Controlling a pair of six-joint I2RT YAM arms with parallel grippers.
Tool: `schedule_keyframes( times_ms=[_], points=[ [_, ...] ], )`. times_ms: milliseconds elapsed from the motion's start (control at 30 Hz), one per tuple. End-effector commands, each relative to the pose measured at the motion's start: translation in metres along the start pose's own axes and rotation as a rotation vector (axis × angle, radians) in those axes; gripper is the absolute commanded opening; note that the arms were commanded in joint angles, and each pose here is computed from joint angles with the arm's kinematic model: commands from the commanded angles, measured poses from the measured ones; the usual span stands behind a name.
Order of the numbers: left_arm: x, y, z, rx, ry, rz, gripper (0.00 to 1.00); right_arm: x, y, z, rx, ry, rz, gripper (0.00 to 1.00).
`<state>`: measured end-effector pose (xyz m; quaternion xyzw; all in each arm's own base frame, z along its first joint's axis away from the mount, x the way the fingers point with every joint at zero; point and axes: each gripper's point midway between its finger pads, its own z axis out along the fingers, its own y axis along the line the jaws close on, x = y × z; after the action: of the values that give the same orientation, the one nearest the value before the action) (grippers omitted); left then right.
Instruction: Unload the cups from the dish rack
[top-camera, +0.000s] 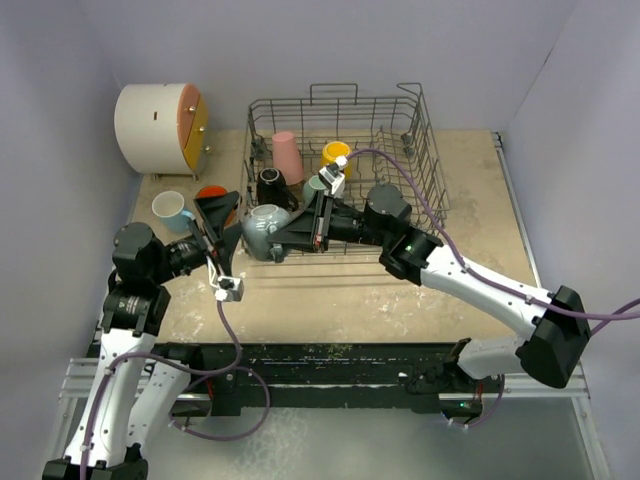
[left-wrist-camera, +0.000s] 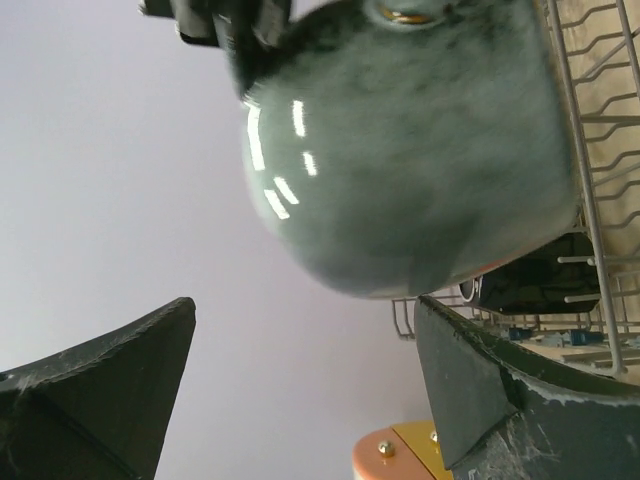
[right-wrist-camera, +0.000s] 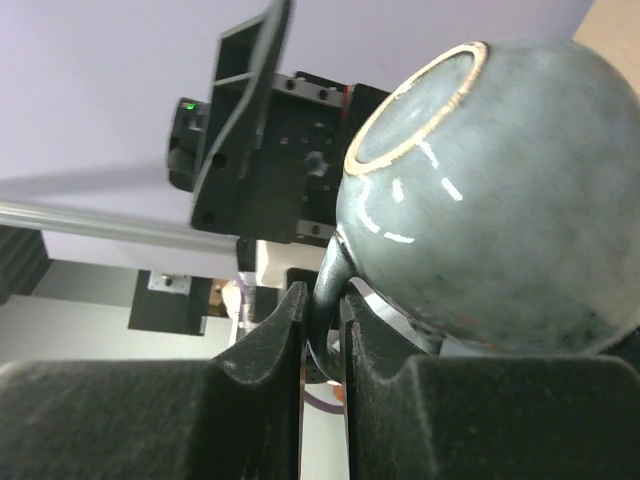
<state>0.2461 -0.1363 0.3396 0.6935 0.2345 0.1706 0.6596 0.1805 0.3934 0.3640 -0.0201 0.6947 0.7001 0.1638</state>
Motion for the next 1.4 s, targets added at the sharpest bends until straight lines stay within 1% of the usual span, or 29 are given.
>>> schedule_keyframes(
  times_ms=[0, 67, 167, 233, 333, 400, 533, 600, 667, 867, 1000, 1133, 1267, 1367],
  points=[
    [-0.014, 0.005, -0.001, -0.014, -0.057, 0.008, 0.93, -0.01, 0.05, -0.013, -0.099, -0.02, -0.143, 0.0],
    [-0.012, 0.004, -0.003, -0.021, -0.037, -0.106, 0.93, -0.018, 0.052, -0.013, -0.092, -0.031, -0.154, 0.0],
    [-0.013, 0.007, -0.009, -0.053, 0.0, -0.331, 0.93, -0.031, 0.06, -0.011, -0.111, -0.058, -0.162, 0.0],
    [-0.018, -0.001, -0.013, -0.035, 0.009, -0.449, 0.93, -0.038, 0.066, -0.008, -0.141, -0.078, -0.154, 0.0],
    [-0.034, -0.01, -0.019, -0.031, -0.027, -0.521, 0.93, -0.05, 0.075, -0.005, -0.198, -0.142, -0.12, 0.0],
    [-0.041, -0.01, -0.022, -0.049, -0.048, -0.555, 0.94, -0.062, 0.089, -0.008, -0.271, -0.208, -0.087, 0.0],
    [-0.043, -0.003, -0.022, -0.095, -0.063, -0.622, 0.93, -0.073, 0.108, -0.01, -0.348, -0.305, -0.012, 0.0],
    [-0.038, 0.002, -0.019, -0.126, -0.059, -0.643, 0.92, -0.073, 0.116, -0.008, -0.373, -0.322, 0.018, 0.0],
    [-0.032, 0.009, -0.017, -0.169, -0.059, -0.622, 0.91, -0.071, 0.125, -0.005, -0.392, -0.335, 0.044, 0.0],
    [-0.006, 0.029, -0.018, -0.335, 0.002, -0.548, 0.9, -0.064, 0.15, 0.003, -0.448, -0.361, 0.089, 0.0],
    [-0.003, 0.048, -0.021, -0.405, -0.008, -0.543, 0.9, -0.059, 0.165, 0.007, -0.503, -0.369, 0.118, 0.0],
    [-0.001, 0.06, -0.021, -0.437, -0.015, -0.543, 0.88, -0.051, 0.171, 0.015, -0.554, -0.358, 0.168, 0.0],
    [0.013, 0.066, -0.026, -0.502, 0.048, -0.522, 0.87, -0.045, 0.174, 0.014, -0.571, -0.374, 0.195, 0.0],
    [0.017, 0.08, -0.032, -0.571, 0.052, -0.502, 0.86, -0.036, 0.175, 0.015, -0.573, -0.377, 0.222, 0.0]
  ],
)
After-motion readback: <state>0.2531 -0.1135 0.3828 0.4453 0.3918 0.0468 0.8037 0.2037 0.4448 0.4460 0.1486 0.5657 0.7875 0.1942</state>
